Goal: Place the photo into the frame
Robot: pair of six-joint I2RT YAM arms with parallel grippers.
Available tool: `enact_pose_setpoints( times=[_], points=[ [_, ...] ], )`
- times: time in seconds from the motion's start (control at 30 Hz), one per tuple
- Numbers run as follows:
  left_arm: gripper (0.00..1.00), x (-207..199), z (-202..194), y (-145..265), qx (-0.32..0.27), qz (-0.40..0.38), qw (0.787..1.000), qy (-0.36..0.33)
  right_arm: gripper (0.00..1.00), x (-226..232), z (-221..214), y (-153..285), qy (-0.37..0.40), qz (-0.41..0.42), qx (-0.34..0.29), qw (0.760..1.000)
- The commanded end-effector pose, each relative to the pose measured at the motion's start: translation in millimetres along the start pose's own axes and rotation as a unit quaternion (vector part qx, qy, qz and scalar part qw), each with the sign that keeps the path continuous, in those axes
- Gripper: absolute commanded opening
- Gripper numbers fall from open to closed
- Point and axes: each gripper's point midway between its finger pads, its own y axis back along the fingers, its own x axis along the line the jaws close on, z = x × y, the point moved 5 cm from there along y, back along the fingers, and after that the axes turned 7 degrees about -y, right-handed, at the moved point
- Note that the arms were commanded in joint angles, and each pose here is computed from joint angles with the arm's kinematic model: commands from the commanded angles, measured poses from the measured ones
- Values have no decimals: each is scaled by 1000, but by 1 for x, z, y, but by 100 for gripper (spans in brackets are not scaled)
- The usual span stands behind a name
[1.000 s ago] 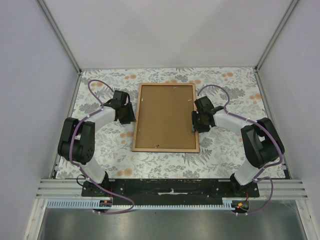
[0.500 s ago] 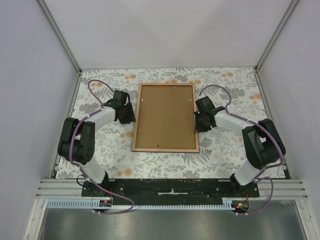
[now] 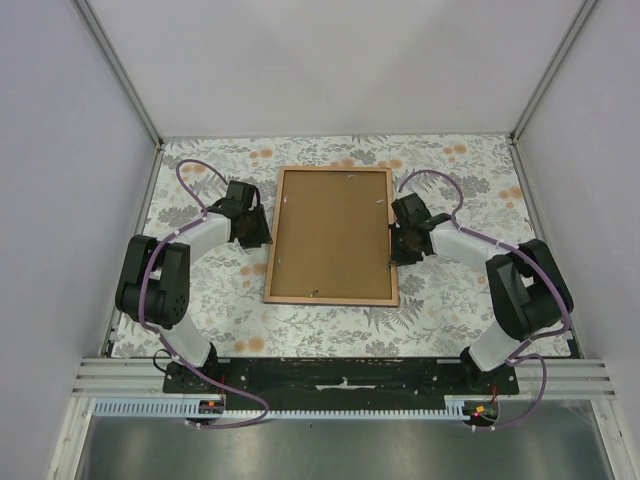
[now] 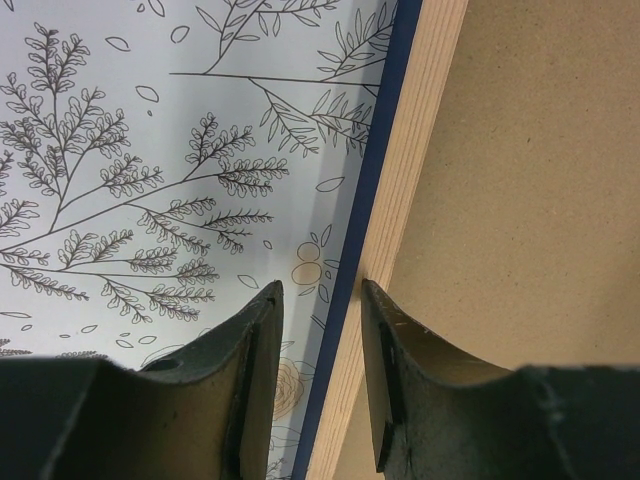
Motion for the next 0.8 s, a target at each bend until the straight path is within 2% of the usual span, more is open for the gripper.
enact_pose_setpoints(
  times=[0.0, 0.17, 0.37, 0.63, 0.77],
  points=[
    [43, 5, -8, -5, 10, 14, 1000, -7, 18, 6, -3, 15, 28, 23, 7, 999],
    [43, 5, -11, -3, 11, 10, 1000, -3, 33, 11, -3, 16, 34, 7, 14, 999],
    [43, 4, -12, -3, 13, 9, 1000, -3, 36, 12, -3, 12, 25, -26, 14, 999],
    [43, 3, -13, -4, 14, 8, 1000, -2, 30, 12, -10, 4, 27, -48, 23, 998],
    [43, 3, -14, -4, 15, 8, 1000, -4, 17, 13, -12, 2, 23, -49, 23, 998]
  ],
)
